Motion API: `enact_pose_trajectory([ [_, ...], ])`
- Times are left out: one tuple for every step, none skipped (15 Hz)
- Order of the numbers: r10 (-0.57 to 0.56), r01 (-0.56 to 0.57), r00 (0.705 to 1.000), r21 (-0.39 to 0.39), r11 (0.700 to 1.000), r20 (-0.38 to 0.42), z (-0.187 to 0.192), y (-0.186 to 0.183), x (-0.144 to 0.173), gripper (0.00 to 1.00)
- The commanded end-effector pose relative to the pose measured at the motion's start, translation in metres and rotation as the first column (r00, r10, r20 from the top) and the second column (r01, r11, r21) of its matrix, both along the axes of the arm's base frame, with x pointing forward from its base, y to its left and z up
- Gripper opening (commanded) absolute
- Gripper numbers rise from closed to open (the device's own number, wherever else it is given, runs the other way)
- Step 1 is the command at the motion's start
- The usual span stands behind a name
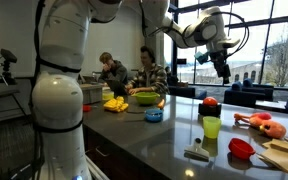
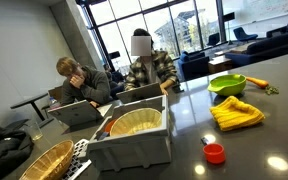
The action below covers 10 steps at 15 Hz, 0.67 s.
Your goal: Move the toy to the front.
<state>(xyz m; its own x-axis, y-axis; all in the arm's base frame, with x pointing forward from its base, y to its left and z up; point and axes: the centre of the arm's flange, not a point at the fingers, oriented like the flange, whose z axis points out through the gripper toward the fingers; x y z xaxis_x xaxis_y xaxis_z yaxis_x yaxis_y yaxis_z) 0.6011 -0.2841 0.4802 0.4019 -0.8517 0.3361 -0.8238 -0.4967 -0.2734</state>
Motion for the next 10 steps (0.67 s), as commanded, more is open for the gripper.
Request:
enact_pose_trajectory([
  [-0.176, 0.179, 0.983, 0.087, 0.980, -0.042, -0.002, -0.041, 0.020, 1.00],
  [-0.224, 0.228, 0.973, 0.108, 0.968, -0.054, -0.005, -0.048, 0.021, 1.00],
  [-0.272, 0.278, 0.960, 0.125, 0.952, -0.066, -0.007, -0.055, 0.021, 1.00],
  [-0.319, 0.327, 0.945, 0.142, 0.934, -0.076, -0.010, -0.059, 0.020, 1.00],
  [-0.357, 0.367, 0.930, 0.155, 0.917, -0.089, -0.013, -0.062, 0.020, 1.00],
  [-0.383, 0.395, 0.918, 0.154, 0.906, -0.105, -0.018, -0.064, 0.019, 1.00],
  [-0.402, 0.421, 0.905, 0.157, 0.894, -0.136, -0.026, -0.064, 0.020, 1.00],
  [-0.420, 0.445, 0.892, 0.155, 0.882, -0.168, -0.035, -0.064, 0.021, 1.00],
  [-0.438, 0.473, 0.873, 0.153, 0.868, -0.213, -0.046, -0.061, 0.021, 1.00],
  [-0.445, 0.486, 0.865, 0.164, 0.859, -0.231, -0.052, -0.059, 0.021, 1.00],
])
